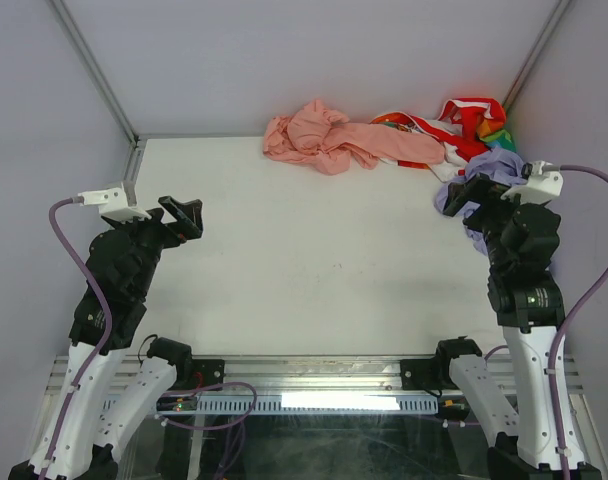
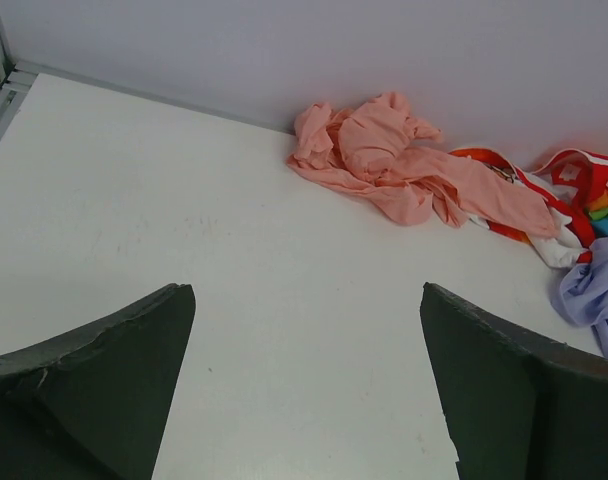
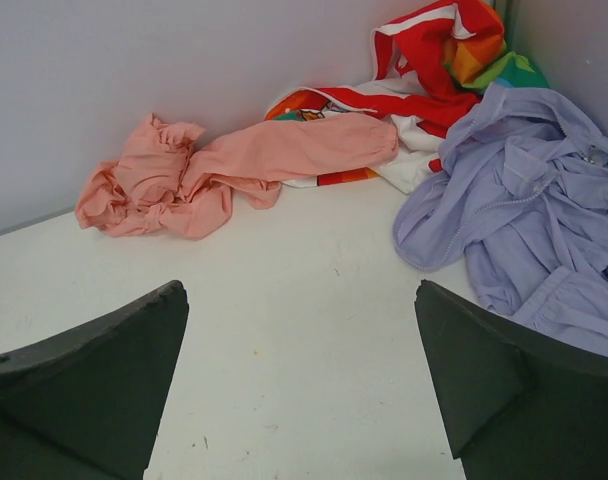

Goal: Zip up the jacket

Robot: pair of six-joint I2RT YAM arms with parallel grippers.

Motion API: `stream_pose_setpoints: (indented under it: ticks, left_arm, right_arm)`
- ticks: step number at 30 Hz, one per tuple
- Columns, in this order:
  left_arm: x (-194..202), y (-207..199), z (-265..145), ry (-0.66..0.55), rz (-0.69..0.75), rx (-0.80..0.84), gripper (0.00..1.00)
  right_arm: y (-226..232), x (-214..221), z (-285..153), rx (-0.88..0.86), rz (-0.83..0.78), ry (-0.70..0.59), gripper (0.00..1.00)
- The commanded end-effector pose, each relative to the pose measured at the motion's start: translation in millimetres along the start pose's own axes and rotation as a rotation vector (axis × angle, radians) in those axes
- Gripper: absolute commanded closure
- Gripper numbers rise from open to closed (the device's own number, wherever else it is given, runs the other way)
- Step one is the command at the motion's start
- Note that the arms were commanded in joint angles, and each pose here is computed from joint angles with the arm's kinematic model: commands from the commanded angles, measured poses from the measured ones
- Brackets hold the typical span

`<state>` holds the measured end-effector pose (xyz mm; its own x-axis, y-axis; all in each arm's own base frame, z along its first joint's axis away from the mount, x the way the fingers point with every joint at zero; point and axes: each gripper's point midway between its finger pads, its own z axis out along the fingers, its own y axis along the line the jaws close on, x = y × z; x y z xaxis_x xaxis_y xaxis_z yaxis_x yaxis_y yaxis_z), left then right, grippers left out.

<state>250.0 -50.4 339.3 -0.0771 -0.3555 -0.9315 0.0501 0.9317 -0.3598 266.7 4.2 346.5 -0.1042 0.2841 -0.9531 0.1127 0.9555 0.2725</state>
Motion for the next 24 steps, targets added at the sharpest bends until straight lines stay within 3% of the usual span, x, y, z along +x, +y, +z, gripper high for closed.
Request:
stream_pose_setpoints:
  ticks: [1, 9, 19, 24]
  left_arm:
    - [-19, -4, -1, -0.049, -0.015, 0.005, 0.01]
    - [-17, -4, 1, -0.042, -0.015, 0.003, 0.01]
    - [5, -11, 7, 0.028, -0.039, 0.046, 0.01]
    - [18, -14, 8, 0.066, -0.071, 0.066, 0.01]
  right_arm:
    - [-5, -7, 3, 0.034, 0.017, -0.032, 0.01]
    - [-24, 9, 20, 0.142, -0.005, 0.008, 0.01]
    - [-99, 68, 80, 0.568, -0.053, 0.158, 0.01]
    - [-141, 84, 122, 0.681, -0.039, 0.186, 0.01]
